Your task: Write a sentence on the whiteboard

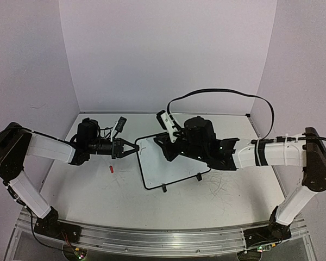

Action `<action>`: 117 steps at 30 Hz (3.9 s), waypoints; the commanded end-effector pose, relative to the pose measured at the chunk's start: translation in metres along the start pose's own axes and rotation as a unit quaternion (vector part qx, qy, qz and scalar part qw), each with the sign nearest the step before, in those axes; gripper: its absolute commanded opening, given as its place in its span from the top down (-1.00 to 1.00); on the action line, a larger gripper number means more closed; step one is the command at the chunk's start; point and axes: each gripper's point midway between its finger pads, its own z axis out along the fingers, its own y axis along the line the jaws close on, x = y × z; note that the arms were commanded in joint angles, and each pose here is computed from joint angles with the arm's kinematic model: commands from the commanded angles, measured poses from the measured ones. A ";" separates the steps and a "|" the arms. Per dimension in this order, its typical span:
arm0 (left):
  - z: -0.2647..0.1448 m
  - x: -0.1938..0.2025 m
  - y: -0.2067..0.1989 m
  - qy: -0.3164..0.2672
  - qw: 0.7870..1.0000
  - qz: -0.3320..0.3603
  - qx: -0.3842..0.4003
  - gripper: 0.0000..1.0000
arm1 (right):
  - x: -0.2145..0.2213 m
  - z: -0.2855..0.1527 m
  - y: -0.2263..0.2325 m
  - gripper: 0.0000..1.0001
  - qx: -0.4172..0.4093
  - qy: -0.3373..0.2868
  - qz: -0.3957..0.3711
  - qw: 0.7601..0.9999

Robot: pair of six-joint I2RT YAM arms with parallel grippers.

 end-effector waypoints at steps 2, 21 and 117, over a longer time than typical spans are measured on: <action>-0.005 -0.011 -0.015 -0.014 0.999 0.031 0.019 1.00 | -0.023 0.005 0.009 1.00 -0.020 -0.032 0.007 0.999; -0.005 -0.010 -0.015 -0.013 0.999 0.031 0.020 1.00 | -0.019 0.008 0.001 1.00 0.004 -0.029 0.009 1.000; -0.002 -0.010 -0.014 -0.009 0.999 0.023 0.023 1.00 | 0.014 -0.005 -0.005 1.00 0.004 -0.002 0.029 1.000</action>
